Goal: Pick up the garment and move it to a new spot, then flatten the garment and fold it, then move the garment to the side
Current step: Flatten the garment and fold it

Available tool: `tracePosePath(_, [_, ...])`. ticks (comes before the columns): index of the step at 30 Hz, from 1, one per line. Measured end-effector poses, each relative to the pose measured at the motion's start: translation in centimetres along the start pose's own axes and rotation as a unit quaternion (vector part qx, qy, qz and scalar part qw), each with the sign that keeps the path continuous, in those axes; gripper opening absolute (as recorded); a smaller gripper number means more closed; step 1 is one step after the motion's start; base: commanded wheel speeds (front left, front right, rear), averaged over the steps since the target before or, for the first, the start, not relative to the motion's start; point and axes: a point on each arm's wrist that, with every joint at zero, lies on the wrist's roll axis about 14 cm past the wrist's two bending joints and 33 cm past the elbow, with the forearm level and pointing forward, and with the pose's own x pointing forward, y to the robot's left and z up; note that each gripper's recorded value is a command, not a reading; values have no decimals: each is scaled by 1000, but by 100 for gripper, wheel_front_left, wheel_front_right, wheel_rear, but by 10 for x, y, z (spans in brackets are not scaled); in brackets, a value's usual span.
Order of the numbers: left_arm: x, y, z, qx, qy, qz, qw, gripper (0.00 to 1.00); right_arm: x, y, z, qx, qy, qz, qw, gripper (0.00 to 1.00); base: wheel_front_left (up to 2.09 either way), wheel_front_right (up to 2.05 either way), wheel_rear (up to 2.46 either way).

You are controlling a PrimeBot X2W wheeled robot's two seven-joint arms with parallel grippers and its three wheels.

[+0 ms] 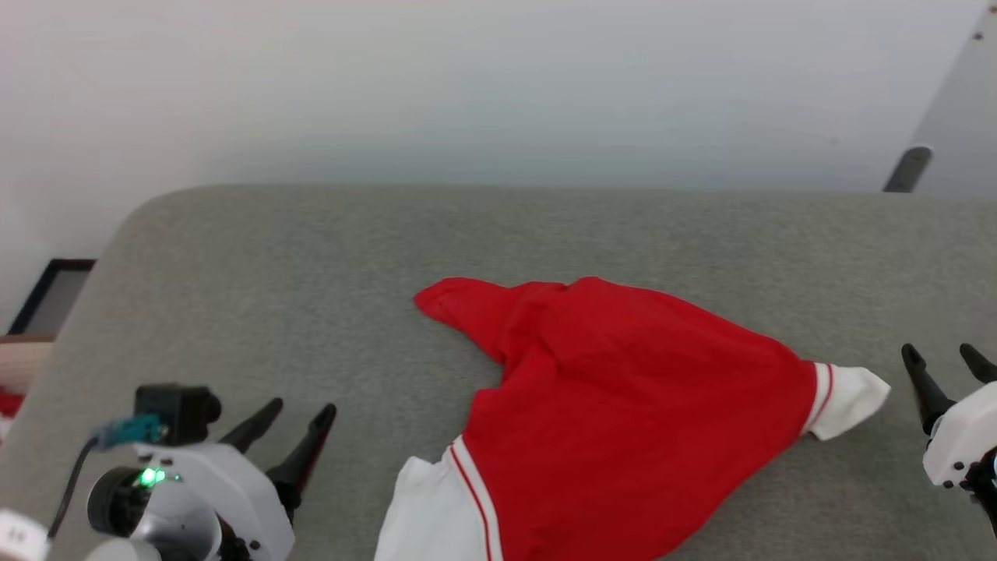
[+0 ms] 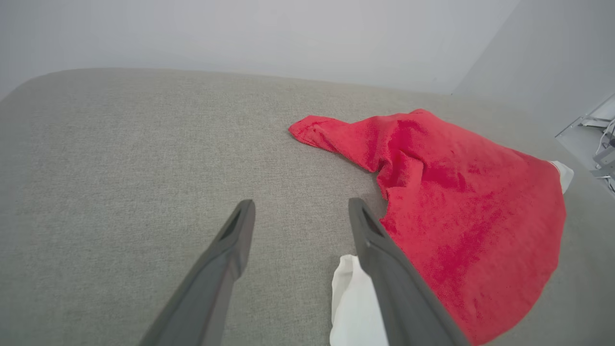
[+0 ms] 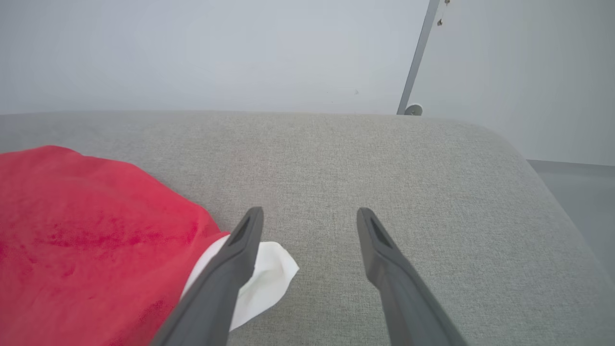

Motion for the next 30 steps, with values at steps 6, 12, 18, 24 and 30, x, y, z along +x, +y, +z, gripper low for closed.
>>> tracePosePath(6, [16,-24,-12,-3,100,-54,993,100,-23,-9,3,28,-49,-27,998,100,0,0,0])
tracePosePath(12, [26,-37,-23,1,191,-79,978,100,-45,-11,-2,55,-62,-53,995,100,0,0,0])
tracePosePath(18, [27,-49,-54,0,299,-92,950,100,-55,-15,-5,67,-60,-72,993,100,0,0,0])
tracePosePath(24, [23,-48,-80,16,376,-86,922,100,-58,-16,-3,74,-64,-81,992,100,0,0,0])
tracePosePath(30, [28,-43,-95,28,401,-78,912,100,-59,-18,-4,80,-60,-88,991,100,0,0,0])
